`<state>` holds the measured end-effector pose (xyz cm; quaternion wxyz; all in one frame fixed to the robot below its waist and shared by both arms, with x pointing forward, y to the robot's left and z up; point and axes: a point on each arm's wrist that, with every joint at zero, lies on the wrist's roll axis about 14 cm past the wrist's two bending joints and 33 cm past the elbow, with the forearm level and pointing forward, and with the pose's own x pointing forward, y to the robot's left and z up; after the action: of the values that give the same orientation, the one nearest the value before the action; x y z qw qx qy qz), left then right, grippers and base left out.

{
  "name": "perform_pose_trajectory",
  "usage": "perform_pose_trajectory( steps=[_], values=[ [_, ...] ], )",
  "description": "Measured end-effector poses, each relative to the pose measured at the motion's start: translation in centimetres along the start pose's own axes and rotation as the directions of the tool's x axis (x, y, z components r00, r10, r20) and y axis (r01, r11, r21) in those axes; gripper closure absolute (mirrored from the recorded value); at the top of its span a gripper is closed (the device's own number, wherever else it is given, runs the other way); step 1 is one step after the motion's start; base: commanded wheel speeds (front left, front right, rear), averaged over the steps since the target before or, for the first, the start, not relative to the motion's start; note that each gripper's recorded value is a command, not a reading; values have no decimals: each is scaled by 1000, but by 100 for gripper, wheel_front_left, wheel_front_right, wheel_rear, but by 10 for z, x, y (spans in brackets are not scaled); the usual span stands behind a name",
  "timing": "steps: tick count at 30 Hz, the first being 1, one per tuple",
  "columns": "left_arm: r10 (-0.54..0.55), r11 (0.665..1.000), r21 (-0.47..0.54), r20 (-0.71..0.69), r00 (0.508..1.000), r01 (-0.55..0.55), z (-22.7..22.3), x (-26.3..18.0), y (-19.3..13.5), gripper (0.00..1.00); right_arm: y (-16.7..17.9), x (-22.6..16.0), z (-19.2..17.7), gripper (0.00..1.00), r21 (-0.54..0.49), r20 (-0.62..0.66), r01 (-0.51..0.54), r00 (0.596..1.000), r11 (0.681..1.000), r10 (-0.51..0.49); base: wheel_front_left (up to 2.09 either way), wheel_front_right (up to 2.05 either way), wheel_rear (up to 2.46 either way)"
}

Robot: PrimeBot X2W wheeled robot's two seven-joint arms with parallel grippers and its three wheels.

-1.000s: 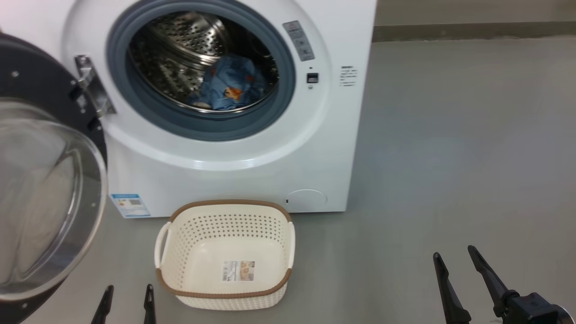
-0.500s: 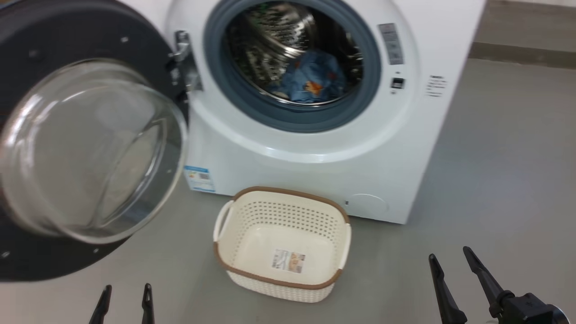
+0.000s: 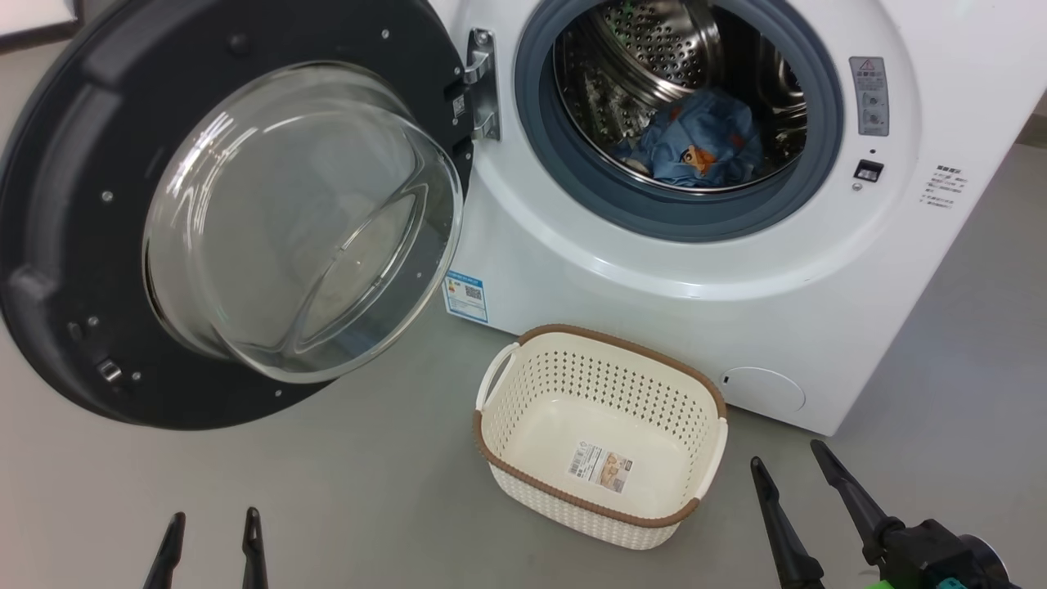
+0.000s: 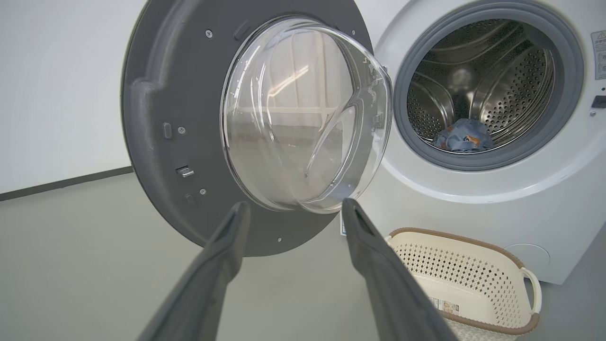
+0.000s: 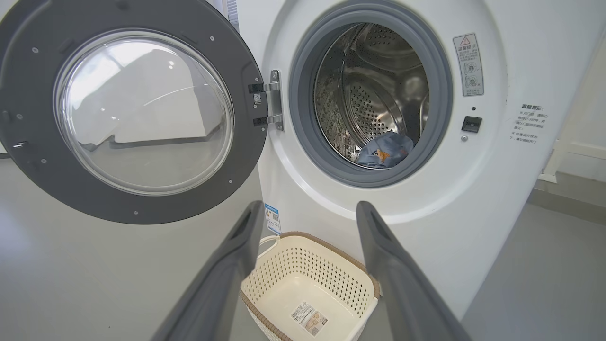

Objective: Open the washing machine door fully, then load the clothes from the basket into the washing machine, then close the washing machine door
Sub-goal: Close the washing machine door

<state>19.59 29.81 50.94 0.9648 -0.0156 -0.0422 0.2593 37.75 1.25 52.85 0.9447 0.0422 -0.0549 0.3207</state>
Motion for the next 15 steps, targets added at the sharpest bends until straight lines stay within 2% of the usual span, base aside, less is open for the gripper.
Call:
perform_pose_trajectory(
  steps=[14,15],
  values=[
    [34,999,-3,0,999,-34,1,-1,5,0,4,8,-9,0,8,-22,-30,999,1000,30,0,0,0],
    [35,999,-4,1,999,-35,2,-1,5,6,4,8,-9,0,8,-21,-29,999,1000,29,0,0,0]
  ],
)
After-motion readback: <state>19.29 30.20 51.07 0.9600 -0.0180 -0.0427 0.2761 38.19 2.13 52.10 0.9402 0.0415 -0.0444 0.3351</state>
